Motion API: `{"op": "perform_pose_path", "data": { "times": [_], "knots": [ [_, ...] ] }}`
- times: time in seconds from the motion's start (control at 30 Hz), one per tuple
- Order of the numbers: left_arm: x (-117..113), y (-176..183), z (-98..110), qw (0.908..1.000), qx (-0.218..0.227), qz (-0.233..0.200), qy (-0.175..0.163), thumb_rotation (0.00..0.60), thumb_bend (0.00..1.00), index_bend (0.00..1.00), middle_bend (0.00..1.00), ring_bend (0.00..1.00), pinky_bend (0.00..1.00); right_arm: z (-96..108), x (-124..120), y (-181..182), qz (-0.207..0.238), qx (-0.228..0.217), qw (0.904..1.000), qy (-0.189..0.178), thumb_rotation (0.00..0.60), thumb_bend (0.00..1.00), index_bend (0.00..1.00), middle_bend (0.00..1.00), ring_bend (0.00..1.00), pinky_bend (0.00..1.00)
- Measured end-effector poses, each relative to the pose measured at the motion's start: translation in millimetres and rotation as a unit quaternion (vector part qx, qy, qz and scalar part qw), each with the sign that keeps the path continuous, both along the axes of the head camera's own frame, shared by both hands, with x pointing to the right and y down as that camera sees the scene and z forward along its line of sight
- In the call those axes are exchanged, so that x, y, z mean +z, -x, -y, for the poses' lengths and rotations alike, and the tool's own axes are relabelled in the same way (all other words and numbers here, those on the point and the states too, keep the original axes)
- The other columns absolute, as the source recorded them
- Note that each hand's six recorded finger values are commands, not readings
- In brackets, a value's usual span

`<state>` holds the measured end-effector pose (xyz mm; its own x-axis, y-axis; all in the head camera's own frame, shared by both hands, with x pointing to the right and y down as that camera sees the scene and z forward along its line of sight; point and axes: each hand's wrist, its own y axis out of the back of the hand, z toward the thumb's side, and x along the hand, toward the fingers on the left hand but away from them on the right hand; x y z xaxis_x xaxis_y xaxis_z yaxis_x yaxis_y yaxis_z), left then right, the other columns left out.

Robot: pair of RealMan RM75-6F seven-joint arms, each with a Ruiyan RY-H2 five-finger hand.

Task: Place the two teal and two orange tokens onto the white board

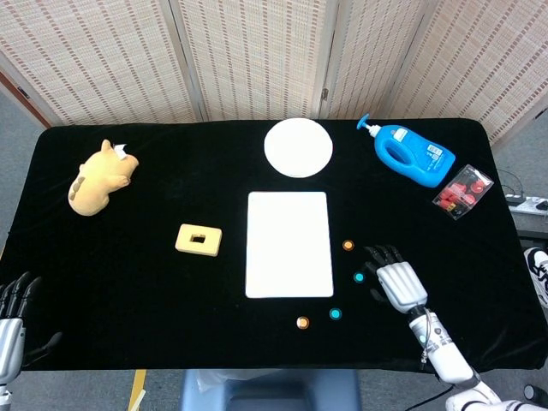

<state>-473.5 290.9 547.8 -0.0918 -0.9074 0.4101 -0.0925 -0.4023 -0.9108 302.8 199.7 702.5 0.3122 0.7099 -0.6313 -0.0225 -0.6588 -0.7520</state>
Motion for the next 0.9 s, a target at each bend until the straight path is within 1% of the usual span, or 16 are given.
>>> {"op": "perform_pose_path", "data": {
  "times": [0.1, 0.27, 0.9],
  "knots": [
    [0, 1, -1, 1.0, -0.002, 0.001, 0.001, 0.6, 0.21, 0.0, 0.0, 0.01, 0.0, 5, 12, 9, -0.002, -0.003, 1.0, 0.003, 0.6, 0.41, 0.37, 0.12, 0.03, 0.0],
    [0, 3, -2, 1.0, -0.004, 0.002, 0.003, 0.6, 0.21, 0.0, 0.0, 0.01, 0.0, 9, 20, 16, -0.007, -0.009, 0.9999, 0.004, 0.6, 0.41, 0.38, 0.12, 0.03, 0.0],
    [3, 5, -2, 0.9999, -0.006, 0.003, 0.008, 0.6, 0.21, 0.0, 0.0, 0.01, 0.0, 6, 27, 13, -0.018, -0.01, 0.9997, 0.011, 0.6, 0.41, 0.42, 0.13, 0.04, 0.0]
  ]
}}
